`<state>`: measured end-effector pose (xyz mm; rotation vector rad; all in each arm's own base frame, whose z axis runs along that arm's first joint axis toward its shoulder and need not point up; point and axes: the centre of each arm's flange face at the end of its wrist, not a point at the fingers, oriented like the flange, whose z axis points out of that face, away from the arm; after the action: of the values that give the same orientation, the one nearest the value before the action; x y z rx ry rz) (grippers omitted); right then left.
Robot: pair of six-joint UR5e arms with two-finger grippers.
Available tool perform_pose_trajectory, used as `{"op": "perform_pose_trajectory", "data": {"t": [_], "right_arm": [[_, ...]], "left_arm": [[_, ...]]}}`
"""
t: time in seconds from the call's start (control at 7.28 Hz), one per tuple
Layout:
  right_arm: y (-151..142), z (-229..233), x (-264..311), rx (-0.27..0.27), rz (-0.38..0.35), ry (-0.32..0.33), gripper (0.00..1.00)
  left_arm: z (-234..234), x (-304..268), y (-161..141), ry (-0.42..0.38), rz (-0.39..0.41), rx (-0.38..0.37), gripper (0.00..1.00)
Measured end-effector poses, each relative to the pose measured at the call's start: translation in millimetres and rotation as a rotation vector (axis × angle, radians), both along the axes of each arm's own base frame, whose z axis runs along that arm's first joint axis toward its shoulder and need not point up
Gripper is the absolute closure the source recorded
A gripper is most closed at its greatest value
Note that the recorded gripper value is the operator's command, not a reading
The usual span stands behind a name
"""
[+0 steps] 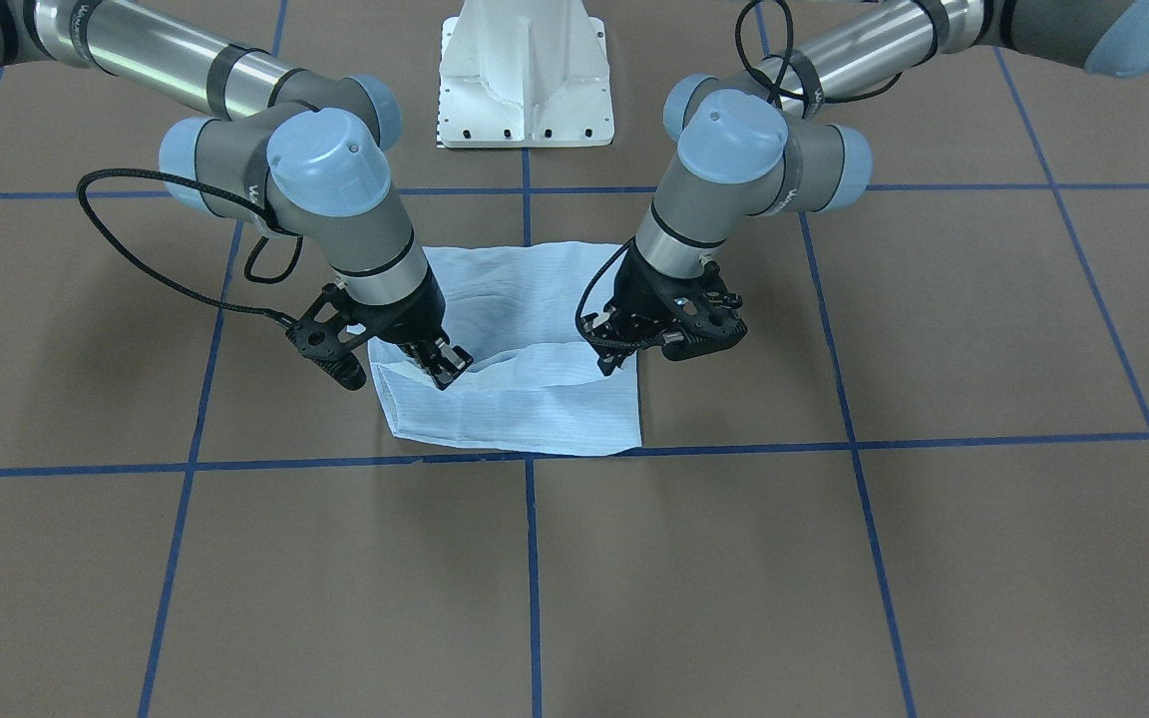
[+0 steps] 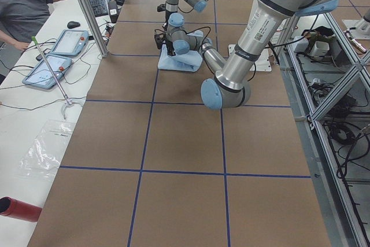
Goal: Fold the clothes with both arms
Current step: 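Lay the near end onto the far half of the shirt with both grippers, then open both grippers and raise them away from the folded shirt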
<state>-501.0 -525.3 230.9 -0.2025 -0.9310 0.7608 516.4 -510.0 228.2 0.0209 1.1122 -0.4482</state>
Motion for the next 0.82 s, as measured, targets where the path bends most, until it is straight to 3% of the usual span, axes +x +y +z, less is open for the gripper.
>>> {"op": "perform_pose_trajectory", "data": {"t": [0.69, 0.82], "right_arm": [[-6.0, 12.2, 2.1, -0.008, 0.000, 0.016, 1.00], [-6.0, 12.4, 1.9, -0.008, -0.001, 0.016, 0.51]], "left_arm": [[2.0, 12.7, -38.4, -0.013, -0.033, -0.014, 1.00], [4.0, 12.9, -40.1, -0.013, -0.035, -0.015, 0.73]]}}
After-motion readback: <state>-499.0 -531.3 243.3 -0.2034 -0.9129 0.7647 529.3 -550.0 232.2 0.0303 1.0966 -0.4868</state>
